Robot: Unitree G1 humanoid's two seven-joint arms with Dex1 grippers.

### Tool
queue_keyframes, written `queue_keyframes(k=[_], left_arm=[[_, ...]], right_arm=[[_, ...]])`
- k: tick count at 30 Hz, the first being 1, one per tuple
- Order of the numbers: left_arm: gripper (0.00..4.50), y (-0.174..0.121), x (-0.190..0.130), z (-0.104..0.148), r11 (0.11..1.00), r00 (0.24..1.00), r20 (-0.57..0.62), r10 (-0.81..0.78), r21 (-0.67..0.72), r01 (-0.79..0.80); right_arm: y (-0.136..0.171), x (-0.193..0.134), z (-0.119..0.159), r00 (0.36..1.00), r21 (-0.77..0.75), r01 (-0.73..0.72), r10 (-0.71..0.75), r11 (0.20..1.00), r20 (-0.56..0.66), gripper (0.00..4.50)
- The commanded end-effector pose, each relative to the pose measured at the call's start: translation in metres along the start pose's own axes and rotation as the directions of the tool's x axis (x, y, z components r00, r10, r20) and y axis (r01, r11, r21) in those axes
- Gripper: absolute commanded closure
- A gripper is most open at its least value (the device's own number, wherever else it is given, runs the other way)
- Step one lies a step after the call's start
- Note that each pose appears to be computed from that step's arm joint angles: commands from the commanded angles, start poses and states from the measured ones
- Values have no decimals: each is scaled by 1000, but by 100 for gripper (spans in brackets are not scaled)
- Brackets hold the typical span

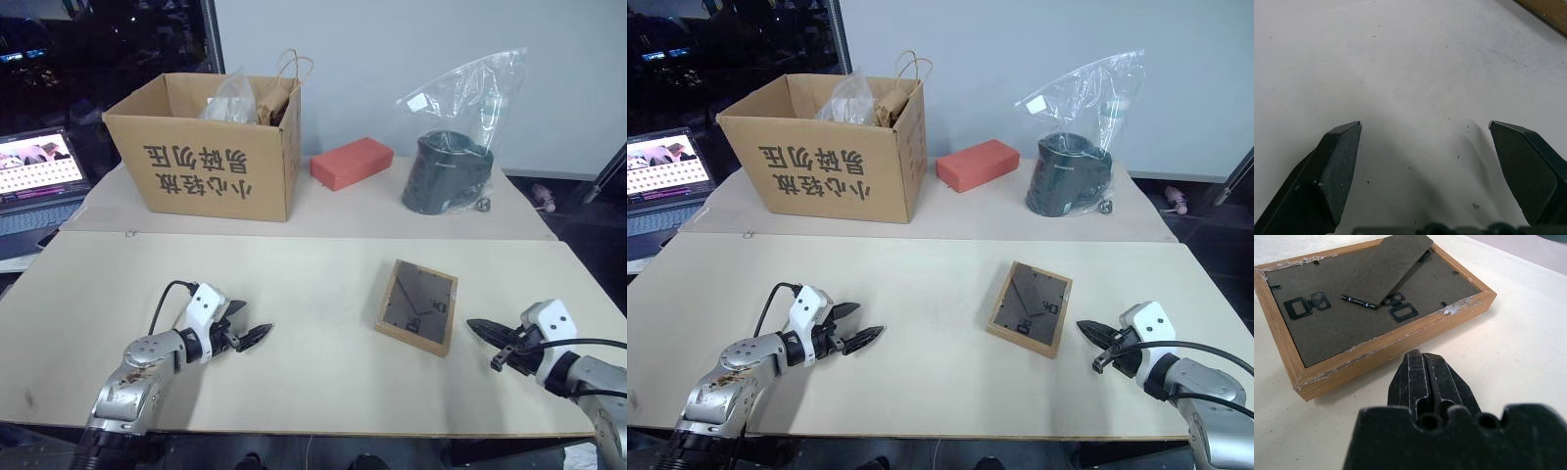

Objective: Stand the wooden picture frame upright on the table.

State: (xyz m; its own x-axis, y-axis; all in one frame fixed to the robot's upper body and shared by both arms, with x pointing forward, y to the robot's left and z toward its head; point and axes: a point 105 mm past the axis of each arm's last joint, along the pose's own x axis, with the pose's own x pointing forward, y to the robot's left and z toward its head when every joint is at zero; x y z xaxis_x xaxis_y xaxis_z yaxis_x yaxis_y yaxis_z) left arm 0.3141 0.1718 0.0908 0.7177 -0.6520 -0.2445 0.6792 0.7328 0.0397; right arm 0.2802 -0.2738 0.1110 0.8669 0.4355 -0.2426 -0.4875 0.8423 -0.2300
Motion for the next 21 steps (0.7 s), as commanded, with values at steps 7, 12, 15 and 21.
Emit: queue_keyframes(k=[7,12,15,21], left_arm=[[110,-9,10,79,961,968,-14,-252,110,252],[284,-20,27,92,919,936,-63,-347,174,353],[402,-26,43,91,895,921,-81,-382,218,390],[443,-61,115,82,870,905,-80,-417,252,424]], right_arm=[[-26,-24,69,999,-138,-50,50,989,-3,450],[-22,-23,62,998,-149,-26,18,988,-56,450],[-29,-23,55,996,-149,24,-37,989,-87,450],[-44,-5,34,976,-144,109,-134,983,-174,450]])
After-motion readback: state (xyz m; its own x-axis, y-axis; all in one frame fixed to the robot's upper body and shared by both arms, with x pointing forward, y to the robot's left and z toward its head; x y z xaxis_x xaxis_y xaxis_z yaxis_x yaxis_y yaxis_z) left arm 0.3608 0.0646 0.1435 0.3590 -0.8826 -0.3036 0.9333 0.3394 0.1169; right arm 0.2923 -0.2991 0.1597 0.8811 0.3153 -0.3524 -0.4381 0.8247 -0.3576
